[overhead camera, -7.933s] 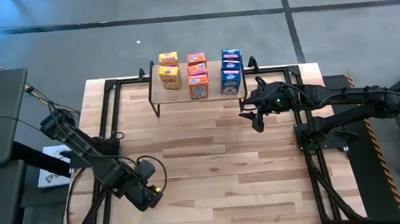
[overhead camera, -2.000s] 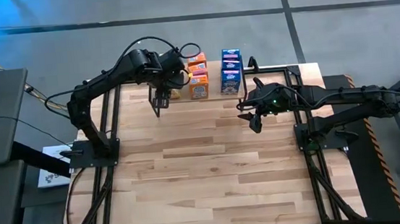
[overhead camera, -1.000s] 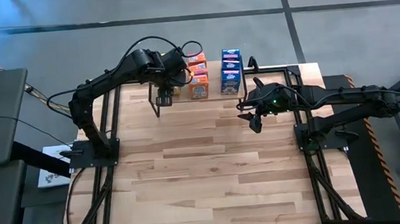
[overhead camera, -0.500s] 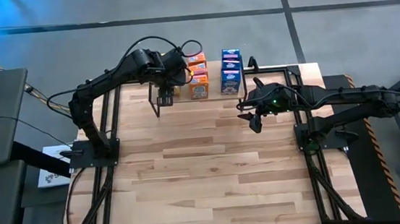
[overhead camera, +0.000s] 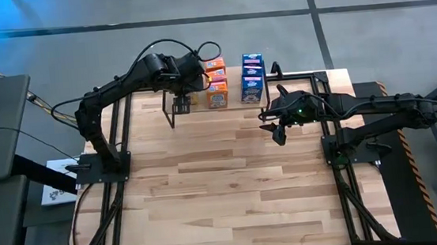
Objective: Stack cereal on shelf
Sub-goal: Put the yellow cereal box on the shelf aligned with the other yellow cereal boxes, then return to Home Position
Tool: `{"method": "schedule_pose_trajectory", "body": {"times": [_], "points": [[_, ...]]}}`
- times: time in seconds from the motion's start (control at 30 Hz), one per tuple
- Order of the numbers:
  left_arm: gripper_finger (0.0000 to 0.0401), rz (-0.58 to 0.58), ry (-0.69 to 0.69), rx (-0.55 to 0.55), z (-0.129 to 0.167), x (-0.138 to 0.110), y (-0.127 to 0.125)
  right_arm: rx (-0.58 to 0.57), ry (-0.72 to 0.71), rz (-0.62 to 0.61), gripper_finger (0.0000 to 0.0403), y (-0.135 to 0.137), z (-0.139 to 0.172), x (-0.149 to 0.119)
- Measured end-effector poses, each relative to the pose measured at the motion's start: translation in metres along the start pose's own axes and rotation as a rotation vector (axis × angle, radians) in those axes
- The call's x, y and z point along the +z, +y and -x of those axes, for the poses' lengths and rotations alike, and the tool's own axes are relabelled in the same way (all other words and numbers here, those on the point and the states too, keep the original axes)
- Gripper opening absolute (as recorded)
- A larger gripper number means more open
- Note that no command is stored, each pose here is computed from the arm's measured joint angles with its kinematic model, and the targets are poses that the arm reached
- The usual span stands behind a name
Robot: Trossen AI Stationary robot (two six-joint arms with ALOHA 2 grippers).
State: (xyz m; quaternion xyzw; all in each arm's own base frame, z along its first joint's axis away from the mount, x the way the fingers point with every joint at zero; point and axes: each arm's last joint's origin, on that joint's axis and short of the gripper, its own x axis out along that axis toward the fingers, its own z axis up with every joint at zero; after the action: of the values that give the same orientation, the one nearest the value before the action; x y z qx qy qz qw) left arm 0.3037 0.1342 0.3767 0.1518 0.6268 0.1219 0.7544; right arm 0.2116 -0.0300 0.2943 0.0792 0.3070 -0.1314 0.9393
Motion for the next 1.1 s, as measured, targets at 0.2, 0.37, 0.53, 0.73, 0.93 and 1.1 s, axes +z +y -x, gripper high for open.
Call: {"method": "schedule_pose_trajectory", "body": {"times": [0.2,0.37,0.53,0.73,0.93,1.1], "points": [[0.0246,0.009,-0.014,0.062,0.001,0.003,0.003,0.0,0.0,0.0,0.0229,0.0,0.0,0.0],[0.0246,0.002,-0.016,0.062,0.001,0.003,0.003,0.0,0.0,0.001,0.0229,0.0,0.0,0.0],[0.0246,0.008,-0.046,0.082,0.014,-0.003,0.002,0.0,0.0,0.001,0.0229,0.0,0.0,0.0],[0.0246,0.026,-0.086,0.103,0.031,-0.012,0.003,0.0,0.0,0.001,0.0229,0.0,0.0,0.0],[0.0246,0.057,-0.136,0.125,0.045,-0.019,0.003,0.0,-0.001,0.007,0.0229,0.0,0.0,0.0],[0.0246,0.156,-0.217,0.088,0.063,-0.03,0.0,0.0,-0.002,0.04,0.0229,0.0,0.0,0.0]]}}
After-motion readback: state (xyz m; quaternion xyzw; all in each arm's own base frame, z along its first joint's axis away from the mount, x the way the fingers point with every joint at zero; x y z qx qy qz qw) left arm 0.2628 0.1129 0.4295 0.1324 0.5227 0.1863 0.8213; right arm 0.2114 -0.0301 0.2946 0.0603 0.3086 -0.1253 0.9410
